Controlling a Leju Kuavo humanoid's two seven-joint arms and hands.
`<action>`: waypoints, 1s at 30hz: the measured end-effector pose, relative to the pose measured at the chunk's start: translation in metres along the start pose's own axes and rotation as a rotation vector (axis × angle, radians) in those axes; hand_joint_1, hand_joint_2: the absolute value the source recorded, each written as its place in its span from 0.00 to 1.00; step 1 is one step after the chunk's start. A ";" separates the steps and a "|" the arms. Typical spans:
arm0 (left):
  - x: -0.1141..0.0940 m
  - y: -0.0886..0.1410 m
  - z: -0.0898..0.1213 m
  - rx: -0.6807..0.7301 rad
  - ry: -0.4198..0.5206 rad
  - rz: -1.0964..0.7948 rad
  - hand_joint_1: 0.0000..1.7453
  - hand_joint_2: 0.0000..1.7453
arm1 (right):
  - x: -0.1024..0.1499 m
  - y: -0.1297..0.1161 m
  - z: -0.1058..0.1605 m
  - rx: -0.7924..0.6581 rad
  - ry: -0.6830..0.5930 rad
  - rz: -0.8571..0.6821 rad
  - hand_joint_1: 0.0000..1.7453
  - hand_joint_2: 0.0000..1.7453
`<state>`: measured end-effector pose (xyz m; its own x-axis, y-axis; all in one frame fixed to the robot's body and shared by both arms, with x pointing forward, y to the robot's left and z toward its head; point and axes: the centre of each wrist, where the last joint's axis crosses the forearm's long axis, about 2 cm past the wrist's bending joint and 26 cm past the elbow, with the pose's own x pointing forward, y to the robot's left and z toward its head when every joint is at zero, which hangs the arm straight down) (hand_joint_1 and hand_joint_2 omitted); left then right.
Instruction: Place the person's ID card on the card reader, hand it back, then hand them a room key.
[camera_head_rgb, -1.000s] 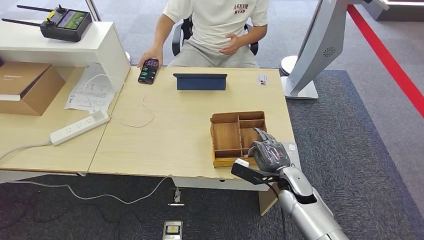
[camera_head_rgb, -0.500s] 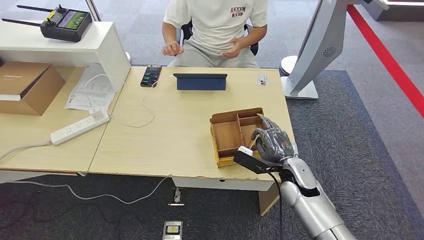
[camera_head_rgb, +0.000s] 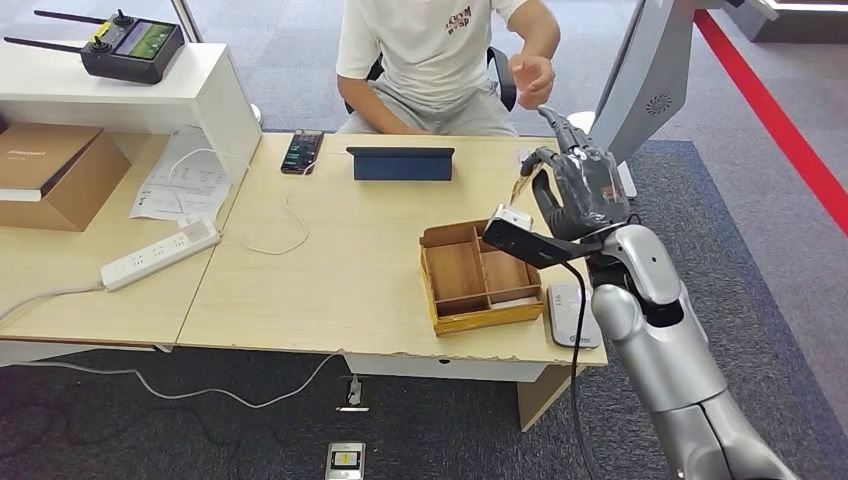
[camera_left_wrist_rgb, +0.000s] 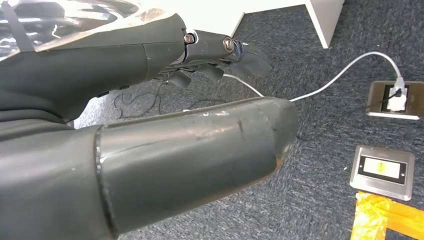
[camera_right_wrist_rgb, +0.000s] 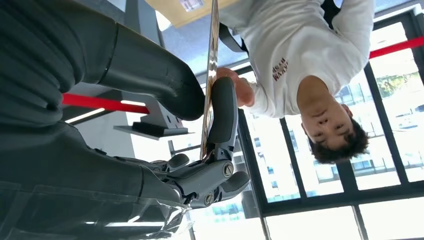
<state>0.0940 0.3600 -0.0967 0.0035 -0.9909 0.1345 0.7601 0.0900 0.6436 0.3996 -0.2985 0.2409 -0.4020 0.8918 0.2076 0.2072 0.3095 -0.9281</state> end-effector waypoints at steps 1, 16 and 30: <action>0.000 0.000 0.000 0.000 -0.003 -0.002 0.00 0.00 | 0.000 -0.004 -0.004 -0.012 -0.013 0.000 1.00 1.00; 0.003 0.008 -0.005 -0.008 -0.052 -0.037 0.00 0.00 | 0.013 -0.028 -0.104 0.008 -0.058 0.053 1.00 1.00; 0.003 0.009 -0.006 -0.006 -0.039 -0.033 0.00 0.00 | 0.021 -0.001 -0.114 0.203 0.044 0.128 1.00 1.00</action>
<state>0.1046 0.3574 -0.0948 -0.0468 -0.9887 0.1426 0.7631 0.0567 0.6438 0.4925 -0.2422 0.2820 -0.3435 0.9345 0.0933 0.0683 0.1240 -0.9899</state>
